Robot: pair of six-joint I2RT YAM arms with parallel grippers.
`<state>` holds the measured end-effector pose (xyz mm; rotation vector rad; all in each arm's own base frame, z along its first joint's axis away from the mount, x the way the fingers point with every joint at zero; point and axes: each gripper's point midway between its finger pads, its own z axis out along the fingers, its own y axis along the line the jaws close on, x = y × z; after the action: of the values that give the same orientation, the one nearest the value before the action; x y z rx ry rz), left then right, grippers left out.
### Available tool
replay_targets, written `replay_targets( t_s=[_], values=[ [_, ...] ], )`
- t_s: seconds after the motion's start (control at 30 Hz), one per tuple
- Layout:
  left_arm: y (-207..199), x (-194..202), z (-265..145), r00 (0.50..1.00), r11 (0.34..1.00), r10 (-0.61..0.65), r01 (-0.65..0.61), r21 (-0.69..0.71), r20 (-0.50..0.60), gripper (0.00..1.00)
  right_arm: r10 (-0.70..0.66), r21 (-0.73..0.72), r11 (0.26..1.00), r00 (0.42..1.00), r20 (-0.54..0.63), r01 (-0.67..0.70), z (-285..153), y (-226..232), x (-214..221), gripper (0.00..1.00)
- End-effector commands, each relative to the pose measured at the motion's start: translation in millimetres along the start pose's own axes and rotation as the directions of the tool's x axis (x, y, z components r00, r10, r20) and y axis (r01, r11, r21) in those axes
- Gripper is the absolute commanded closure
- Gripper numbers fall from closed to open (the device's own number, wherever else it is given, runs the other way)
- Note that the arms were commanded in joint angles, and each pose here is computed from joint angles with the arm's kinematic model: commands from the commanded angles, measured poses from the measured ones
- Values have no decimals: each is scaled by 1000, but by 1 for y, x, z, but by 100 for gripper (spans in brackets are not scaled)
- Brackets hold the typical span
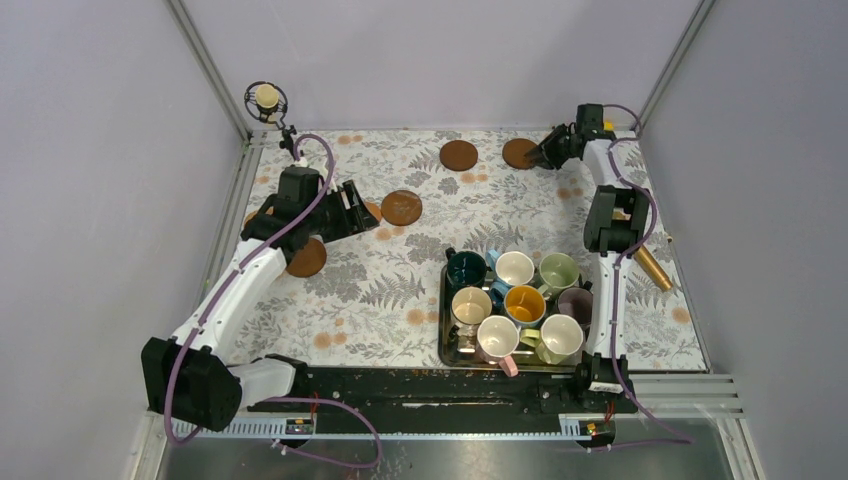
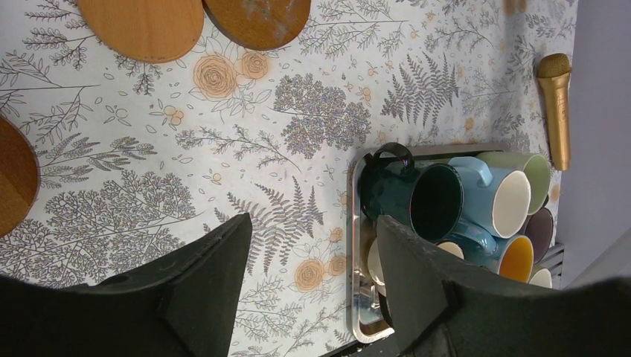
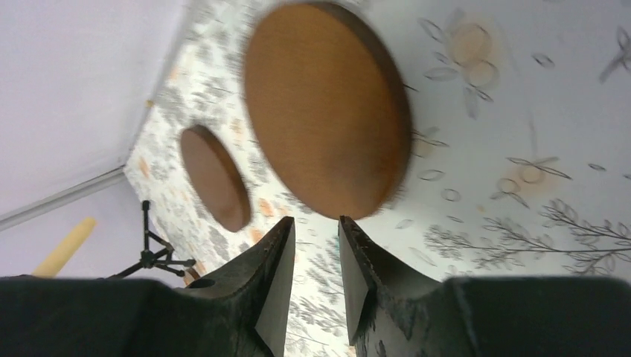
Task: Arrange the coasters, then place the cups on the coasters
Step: Move the coaster to the center of the board.
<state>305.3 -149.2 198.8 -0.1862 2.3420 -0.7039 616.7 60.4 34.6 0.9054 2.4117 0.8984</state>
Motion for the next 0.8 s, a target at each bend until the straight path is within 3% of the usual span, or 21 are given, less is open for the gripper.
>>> replay_targets(
  t_s=[0.0, 0.13, 0.27, 0.53, 0.77],
  values=[
    [-16, -16, -9, 998, 997, 21, -25, 67, 62, 36, -96, -225, 960, 949, 300, 168, -80, 104, -66, 65],
    [-21, -17, -10, 997, 995, 10, -17, 96, 76, 36, -45, -283, 941, 896, 441, 187, -77, 111, -104, 68],
    [-24, -19, -11, 996, 994, 7, -16, 111, 87, 37, -2, -288, 945, 883, 470, 155, -53, 101, -121, 69],
    [-30, -20, -11, 997, 990, -3, -8, 139, 76, 37, 275, -218, 955, 884, 377, -204, -2, 39, -104, 72],
    [-32, -21, -22, 995, 989, 6, -20, 145, 99, 37, 289, -138, 956, 905, 313, -258, 19, 28, -83, 78]
  ],
)
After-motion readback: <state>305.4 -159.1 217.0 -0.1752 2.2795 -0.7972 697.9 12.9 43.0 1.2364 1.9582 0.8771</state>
